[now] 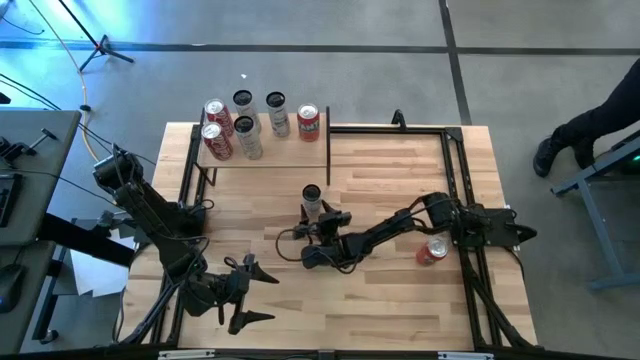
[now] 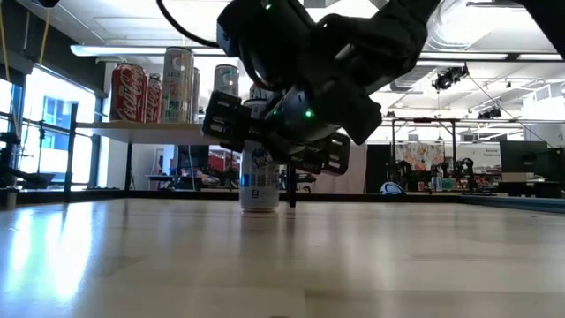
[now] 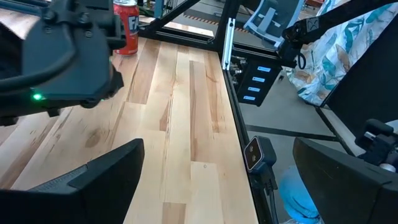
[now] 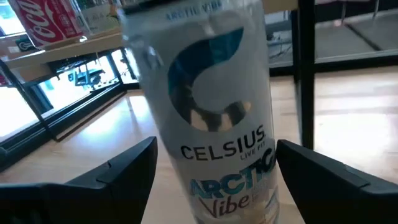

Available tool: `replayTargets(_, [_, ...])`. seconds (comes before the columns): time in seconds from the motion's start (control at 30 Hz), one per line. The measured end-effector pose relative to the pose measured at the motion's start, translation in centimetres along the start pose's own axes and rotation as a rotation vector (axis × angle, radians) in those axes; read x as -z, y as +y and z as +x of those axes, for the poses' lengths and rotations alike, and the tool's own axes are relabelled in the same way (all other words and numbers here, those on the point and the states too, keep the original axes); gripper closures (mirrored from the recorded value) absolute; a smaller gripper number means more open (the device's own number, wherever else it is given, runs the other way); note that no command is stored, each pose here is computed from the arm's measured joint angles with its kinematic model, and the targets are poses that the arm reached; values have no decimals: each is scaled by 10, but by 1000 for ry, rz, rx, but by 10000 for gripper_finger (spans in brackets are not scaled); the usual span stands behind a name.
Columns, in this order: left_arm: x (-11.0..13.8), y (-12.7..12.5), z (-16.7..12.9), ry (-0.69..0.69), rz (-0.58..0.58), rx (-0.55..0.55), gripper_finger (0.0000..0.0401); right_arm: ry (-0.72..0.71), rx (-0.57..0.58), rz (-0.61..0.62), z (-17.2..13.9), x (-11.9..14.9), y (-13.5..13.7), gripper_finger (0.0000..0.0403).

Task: Place canned beverage on shelf
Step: Put the blue soda can on the shelf aligned with the other blue soda can

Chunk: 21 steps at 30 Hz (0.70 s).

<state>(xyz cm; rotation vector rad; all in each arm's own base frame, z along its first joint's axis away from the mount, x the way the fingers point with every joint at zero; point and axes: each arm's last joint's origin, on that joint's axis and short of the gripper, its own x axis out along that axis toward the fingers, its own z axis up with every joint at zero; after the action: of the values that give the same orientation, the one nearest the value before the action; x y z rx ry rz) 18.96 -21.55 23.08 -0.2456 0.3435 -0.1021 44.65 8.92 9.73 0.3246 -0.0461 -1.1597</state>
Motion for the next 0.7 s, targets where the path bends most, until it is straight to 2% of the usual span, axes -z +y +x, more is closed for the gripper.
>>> replayTargets(0.13, [0, 0, 0, 0, 0, 0, 14, 26, -9, 3, 5, 0, 0, 103])
replayTargets(0.3, [0, 0, 0, 0, 0, 0, 14, 35, -15, 1, 6, 0, 0, 169])
replayTargets(0.7, [0, 0, 0, 0, 0, 0, 14, 52, -64, -38, -4, 0, 5, 173])
